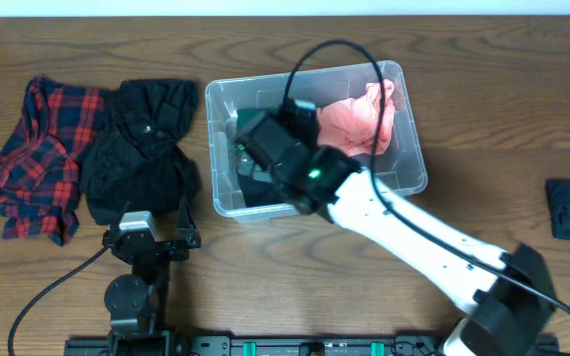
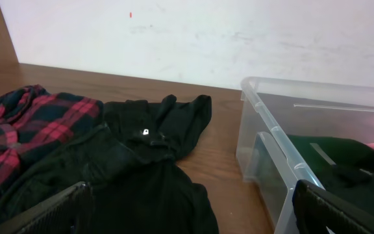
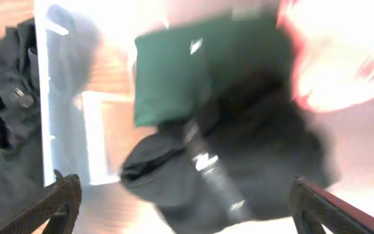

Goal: Pack container
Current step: 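Release the black garment and withdraw the right gripper right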

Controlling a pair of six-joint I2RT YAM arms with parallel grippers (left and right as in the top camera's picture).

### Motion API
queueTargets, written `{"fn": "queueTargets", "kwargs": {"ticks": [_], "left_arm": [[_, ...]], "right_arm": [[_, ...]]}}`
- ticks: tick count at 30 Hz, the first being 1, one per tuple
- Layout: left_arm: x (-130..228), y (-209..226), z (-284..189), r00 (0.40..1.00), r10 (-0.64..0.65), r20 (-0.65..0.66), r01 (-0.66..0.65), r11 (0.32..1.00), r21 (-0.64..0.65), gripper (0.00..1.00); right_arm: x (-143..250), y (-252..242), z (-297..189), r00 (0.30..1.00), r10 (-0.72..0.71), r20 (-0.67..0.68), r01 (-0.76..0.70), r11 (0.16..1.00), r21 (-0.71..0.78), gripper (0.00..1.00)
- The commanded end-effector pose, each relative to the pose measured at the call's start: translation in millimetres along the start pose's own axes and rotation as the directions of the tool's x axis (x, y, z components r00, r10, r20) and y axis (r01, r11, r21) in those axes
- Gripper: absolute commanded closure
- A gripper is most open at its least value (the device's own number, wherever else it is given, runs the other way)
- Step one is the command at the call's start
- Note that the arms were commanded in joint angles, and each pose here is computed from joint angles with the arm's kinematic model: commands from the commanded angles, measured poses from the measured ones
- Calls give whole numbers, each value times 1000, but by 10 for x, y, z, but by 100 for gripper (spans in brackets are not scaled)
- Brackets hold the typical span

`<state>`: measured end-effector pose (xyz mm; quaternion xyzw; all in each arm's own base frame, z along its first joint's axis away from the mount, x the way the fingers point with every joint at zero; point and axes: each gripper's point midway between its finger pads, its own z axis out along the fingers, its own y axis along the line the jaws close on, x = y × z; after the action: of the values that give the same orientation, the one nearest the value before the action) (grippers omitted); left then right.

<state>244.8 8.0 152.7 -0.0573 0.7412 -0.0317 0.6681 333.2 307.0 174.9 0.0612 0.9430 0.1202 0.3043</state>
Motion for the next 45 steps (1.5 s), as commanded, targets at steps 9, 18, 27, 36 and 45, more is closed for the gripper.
{"fn": "queueTargets", "kwargs": {"ticks": [9, 18, 27, 36, 45], "left_arm": [[155, 20, 8, 999, -13, -47, 13, 1000, -5, 2], [155, 20, 8, 999, -13, -47, 13, 1000, -5, 2], [155, 20, 8, 999, -13, -47, 13, 1000, -5, 2], [155, 20, 8, 999, -13, -47, 13, 1000, -5, 2], [155, 20, 8, 999, -13, -47, 13, 1000, -5, 2]], "right_arm": [[-744, -998, -512, 986, -165, 9, 163, 981, 103, 1], [-806, -3066, -983, 867, 497, 43, -458, 761, 460, 2], [-607, -4248, -938, 935, 343, -91, -213, 748, 628, 8], [-389, -4786, -461, 939, 298, -170, -113, 736, 667, 14], [-163, -5196, -316, 908, 186, -374, 133, 720, 681, 14]]}}
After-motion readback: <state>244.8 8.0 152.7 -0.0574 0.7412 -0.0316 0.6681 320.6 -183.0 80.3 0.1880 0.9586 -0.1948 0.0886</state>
